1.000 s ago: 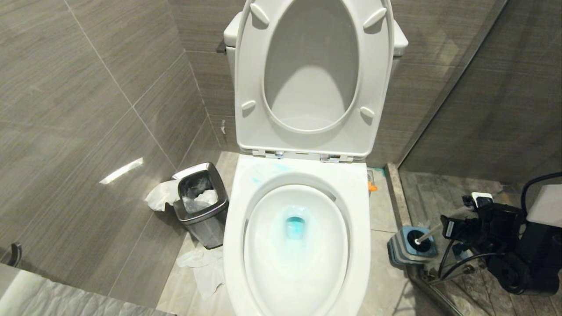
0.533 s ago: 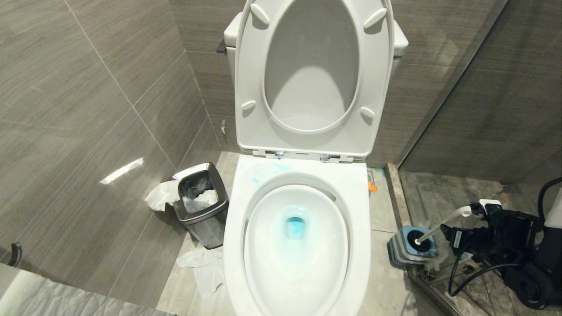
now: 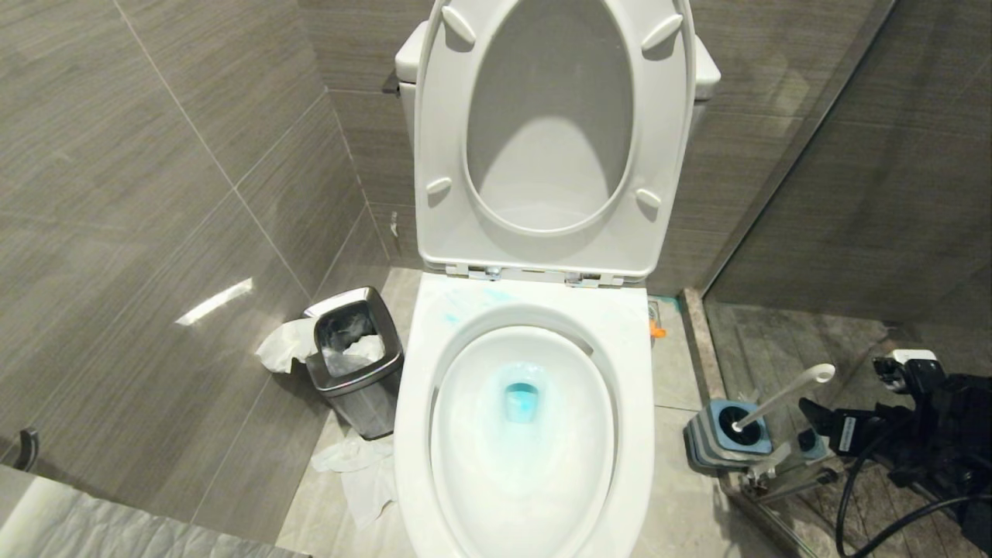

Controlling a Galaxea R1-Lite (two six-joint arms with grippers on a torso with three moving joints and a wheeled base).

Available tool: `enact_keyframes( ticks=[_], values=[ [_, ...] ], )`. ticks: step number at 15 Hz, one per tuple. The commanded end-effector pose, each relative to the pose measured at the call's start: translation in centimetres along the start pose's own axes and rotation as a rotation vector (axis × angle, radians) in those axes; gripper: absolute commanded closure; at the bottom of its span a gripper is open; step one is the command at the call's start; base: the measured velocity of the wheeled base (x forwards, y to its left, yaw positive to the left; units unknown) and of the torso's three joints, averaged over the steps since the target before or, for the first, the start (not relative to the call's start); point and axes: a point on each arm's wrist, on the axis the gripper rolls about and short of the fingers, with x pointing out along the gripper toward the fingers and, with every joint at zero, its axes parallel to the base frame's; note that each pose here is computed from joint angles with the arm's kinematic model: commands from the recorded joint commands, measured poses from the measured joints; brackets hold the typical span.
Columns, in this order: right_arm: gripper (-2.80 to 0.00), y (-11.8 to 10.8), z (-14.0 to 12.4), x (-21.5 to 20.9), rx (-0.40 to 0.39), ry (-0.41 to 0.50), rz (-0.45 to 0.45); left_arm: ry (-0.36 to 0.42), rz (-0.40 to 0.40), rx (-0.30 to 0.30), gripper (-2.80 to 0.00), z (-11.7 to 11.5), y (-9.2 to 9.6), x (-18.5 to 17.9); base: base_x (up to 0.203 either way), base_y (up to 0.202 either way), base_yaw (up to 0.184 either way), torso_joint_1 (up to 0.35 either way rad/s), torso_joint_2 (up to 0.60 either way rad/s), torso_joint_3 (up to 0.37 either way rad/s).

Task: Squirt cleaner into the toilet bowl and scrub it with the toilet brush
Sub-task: Put the toilet brush back, then flush the toilet

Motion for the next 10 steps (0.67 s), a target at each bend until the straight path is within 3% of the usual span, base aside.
enact_keyframes(
  ticks=[1,5,10],
  values=[
    [-2.80,-0.2,2.2,-2.9,-0.014,-0.100,0.002,0.003,0.000,0.000,0.00,0.0,0.0,0.0,0.000,0.000,0.000,0.000,0.00,0.000],
    [-2.80,-0.4,6.5,-4.4,-0.045,-0.175,0.022,0.003,0.000,0.000,0.00,0.0,0.0,0.0,0.000,0.000,0.000,0.000,0.00,0.000],
    [-2.80,-0.7,13.7,-6.6,-0.058,-0.173,0.059,0.003,0.000,0.000,0.00,0.0,0.0,0.0,0.000,0.000,0.000,0.000,0.00,0.000]
  ],
)
